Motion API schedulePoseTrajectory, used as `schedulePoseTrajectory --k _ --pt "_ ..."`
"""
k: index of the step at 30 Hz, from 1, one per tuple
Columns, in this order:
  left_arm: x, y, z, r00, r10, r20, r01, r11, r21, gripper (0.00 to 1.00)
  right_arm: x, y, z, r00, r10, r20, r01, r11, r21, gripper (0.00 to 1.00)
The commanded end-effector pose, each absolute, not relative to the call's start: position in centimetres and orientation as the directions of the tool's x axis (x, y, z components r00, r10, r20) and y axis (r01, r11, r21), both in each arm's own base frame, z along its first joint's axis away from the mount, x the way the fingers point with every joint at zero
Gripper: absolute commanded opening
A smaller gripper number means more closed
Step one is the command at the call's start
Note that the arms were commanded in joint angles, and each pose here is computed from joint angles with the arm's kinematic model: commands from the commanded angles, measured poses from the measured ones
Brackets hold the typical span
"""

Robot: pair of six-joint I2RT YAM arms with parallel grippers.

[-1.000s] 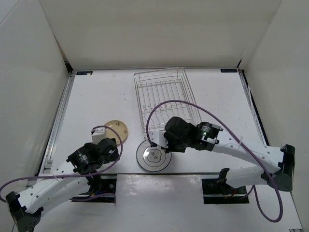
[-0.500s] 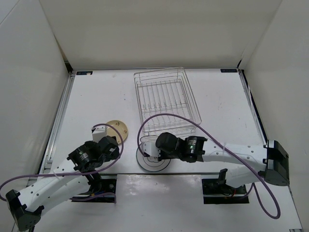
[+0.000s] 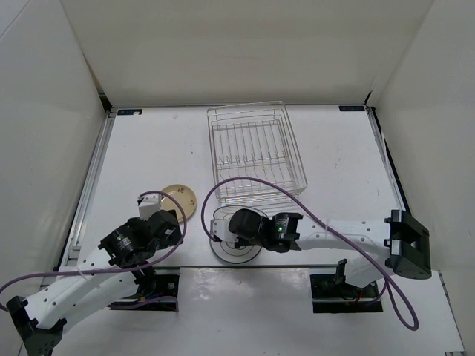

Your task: Unload the plates from the dish rack

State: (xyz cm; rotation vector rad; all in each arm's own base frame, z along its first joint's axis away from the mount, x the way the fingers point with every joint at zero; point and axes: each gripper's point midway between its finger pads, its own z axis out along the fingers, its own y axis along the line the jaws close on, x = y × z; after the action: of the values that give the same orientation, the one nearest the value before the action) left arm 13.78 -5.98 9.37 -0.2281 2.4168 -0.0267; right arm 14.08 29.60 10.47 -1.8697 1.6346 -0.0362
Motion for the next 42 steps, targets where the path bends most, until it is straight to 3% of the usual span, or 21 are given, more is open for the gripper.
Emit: schedulePoseTrajectory --k 1,2,4,6,9,15,20,21,25,29,33,34,36,41,42 --pt "13.9 -5.3 9.9 -0.720 -0.192 -0.667 -0.184 0.979 -0.083 1.00 13.1 31.2 12.8 0.217 -0.863 -0.456 -0.897 0.008 -0.442 0.22" --pt "13.8 -5.2 9.9 -0.721 -0.190 -0.667 -0.185 0.980 -0.080 1.00 12.8 31.2 12.9 0.220 -0.860 -0.459 -0.900 0.003 -0.437 0.22" --pt "13.8 -5.1 9.8 -0.718 -0.194 -0.669 -0.188 0.979 -0.081 1.00 12.3 31.1 13.2 0.237 -0.856 -0.458 -0.905 -0.024 -0.424 0.39" --pt "13.7 -5.1 9.8 -0.716 -0.195 -0.670 -0.188 0.979 -0.084 1.00 11.5 31.7 13.9 0.277 -0.839 -0.469 -0.909 -0.070 -0.411 0.65" --pt "13.8 -5.3 10.0 -0.715 -0.198 -0.671 -0.185 0.979 -0.091 1.00 10.6 31.2 14.6 0.286 -0.842 -0.458 -0.924 -0.115 -0.364 0.82" --pt "14.0 -5.4 10.3 -0.716 -0.182 -0.674 -0.174 0.982 -0.080 1.00 8.8 32.2 20.4 0.300 -0.774 -0.558 -0.941 -0.144 -0.305 0.90" --pt "14.1 -6.7 9.6 -0.735 -0.194 -0.650 -0.153 0.981 -0.121 1.00 13.1 32.5 24.1 0.328 -0.766 -0.553 -0.862 -0.004 -0.506 0.90" --pt "14.6 -7.6 9.6 -0.726 -0.209 -0.655 -0.144 0.978 -0.152 1.00 15.8 31.8 24.6 0.306 -0.800 -0.516 -0.785 0.095 -0.612 0.90" --pt "14.5 -9.8 7.7 -0.756 -0.243 -0.607 -0.126 0.965 -0.230 1.00 17.8 29.7 23.8 0.261 -0.833 -0.487 -0.749 0.143 -0.647 0.00" --pt "13.9 -11.6 5.0 -0.798 -0.259 -0.544 -0.113 0.951 -0.287 1.00 16.8 26.3 18.9 0.158 -0.863 -0.480 -0.844 0.134 -0.519 0.00" --pt "14.0 -12.1 4.8 -0.806 -0.238 -0.541 -0.086 0.953 -0.291 1.00 20.5 23.9 20.3 0.048 -0.844 -0.535 -0.770 0.310 -0.558 0.00" --pt "14.1 -12.1 5.0 -0.807 -0.226 -0.545 -0.077 0.956 -0.281 1.00 21.6 23.0 20.9 0.014 -0.843 -0.538 -0.730 0.359 -0.582 0.06" --pt "14.7 -12.1 6.2 -0.793 -0.203 -0.574 -0.051 0.962 -0.270 1.00 24.4 20.8 21.8 -0.103 -0.820 -0.563 -0.653 0.482 -0.584 0.32" --pt "15.6 -11.8 8.2 -0.764 -0.145 -0.629 -0.001 0.975 -0.224 0.98 29.6 16.6 21.6 -0.366 -0.716 -0.595 -0.528 0.686 -0.500 0.36" --pt "15.7 -11.7 8.4 -0.762 -0.125 -0.635 0.011 0.978 -0.207 0.97 31.6 14.3 19.8 -0.476 -0.685 -0.552 -0.488 0.728 -0.483 0.43"
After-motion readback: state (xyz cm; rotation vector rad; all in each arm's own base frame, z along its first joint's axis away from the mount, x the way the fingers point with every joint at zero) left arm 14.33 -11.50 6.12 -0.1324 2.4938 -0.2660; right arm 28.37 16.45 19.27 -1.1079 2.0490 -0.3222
